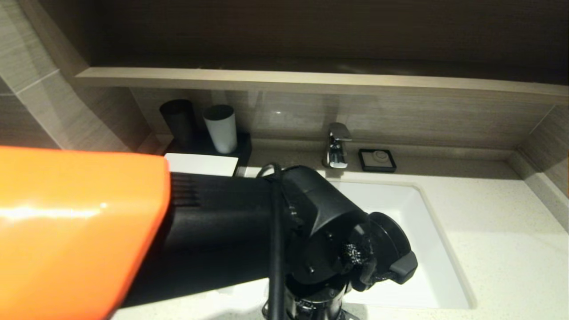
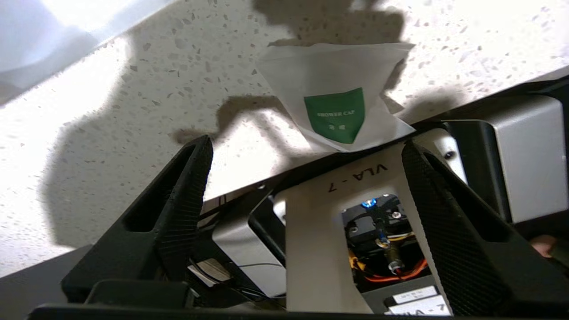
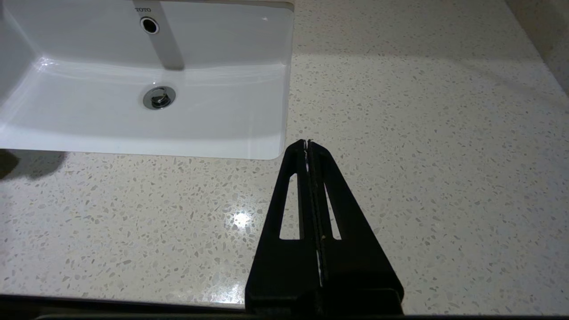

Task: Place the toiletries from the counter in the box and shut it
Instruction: Pick up the bathroom toiletry

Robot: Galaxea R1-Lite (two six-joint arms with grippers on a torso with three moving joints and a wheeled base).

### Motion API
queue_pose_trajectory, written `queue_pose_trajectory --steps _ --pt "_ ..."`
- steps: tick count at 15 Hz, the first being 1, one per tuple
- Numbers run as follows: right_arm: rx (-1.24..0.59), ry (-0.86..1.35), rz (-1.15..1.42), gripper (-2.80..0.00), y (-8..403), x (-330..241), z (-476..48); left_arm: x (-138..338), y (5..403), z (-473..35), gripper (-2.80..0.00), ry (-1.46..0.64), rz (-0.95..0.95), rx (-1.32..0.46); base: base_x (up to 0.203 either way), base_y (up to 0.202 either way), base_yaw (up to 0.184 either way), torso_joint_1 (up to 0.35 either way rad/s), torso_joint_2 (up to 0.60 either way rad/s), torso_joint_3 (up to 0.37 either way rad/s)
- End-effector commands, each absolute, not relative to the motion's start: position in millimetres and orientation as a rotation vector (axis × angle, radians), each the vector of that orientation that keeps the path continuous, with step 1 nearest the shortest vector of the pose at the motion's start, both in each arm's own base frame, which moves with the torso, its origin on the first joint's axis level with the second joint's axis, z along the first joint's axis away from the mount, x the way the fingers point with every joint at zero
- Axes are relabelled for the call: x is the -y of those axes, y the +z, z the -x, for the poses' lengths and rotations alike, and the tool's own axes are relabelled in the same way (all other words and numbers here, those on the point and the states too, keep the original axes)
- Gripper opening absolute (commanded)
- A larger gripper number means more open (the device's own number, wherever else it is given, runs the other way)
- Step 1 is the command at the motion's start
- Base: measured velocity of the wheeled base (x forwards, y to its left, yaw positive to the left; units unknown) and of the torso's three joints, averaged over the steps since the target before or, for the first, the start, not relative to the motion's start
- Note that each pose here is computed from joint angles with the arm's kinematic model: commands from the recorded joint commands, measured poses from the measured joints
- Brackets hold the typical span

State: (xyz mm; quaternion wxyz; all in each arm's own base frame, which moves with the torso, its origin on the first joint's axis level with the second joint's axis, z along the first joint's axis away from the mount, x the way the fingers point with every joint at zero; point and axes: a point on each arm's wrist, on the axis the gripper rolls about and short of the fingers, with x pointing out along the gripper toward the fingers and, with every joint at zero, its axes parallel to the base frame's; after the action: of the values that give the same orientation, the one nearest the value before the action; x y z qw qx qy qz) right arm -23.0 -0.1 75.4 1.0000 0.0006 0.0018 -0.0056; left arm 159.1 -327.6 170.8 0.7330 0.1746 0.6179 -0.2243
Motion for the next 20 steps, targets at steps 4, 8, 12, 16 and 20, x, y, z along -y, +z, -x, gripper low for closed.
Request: queue_pose_trajectory --steps 4,8,12,16,20 --pt "-0.003 -0.011 0.000 -2.80 75.2 0.1 23.0 334.2 163.9 -162.6 0.00 -0.488 -0.403 -1.362 0.000 0.000 0.000 0.000 0.00 0.000" --pt "-0.003 -0.011 -0.001 -2.80 75.2 0.1 23.0 334.8 160.0 -162.9 0.00 -0.473 -0.424 -1.384 0.000 0.000 0.000 0.000 0.00 0.000" --pt "-0.003 -0.011 0.000 -2.80 75.2 0.1 23.0 337.5 154.5 -164.2 0.00 -0.472 -0.441 -1.390 0.000 0.000 0.000 0.000 0.00 0.000" --pt "-0.003 -0.011 -0.002 -2.80 75.2 0.1 23.0 339.9 152.4 -165.3 0.00 -0.467 -0.444 -1.395 0.000 0.000 0.000 0.000 0.00 0.000" --pt "-0.003 -0.011 0.000 -2.80 75.2 0.1 23.0 341.1 148.6 -165.9 0.00 -0.462 -0.454 -1.404 0.000 0.000 0.000 0.000 0.00 0.000"
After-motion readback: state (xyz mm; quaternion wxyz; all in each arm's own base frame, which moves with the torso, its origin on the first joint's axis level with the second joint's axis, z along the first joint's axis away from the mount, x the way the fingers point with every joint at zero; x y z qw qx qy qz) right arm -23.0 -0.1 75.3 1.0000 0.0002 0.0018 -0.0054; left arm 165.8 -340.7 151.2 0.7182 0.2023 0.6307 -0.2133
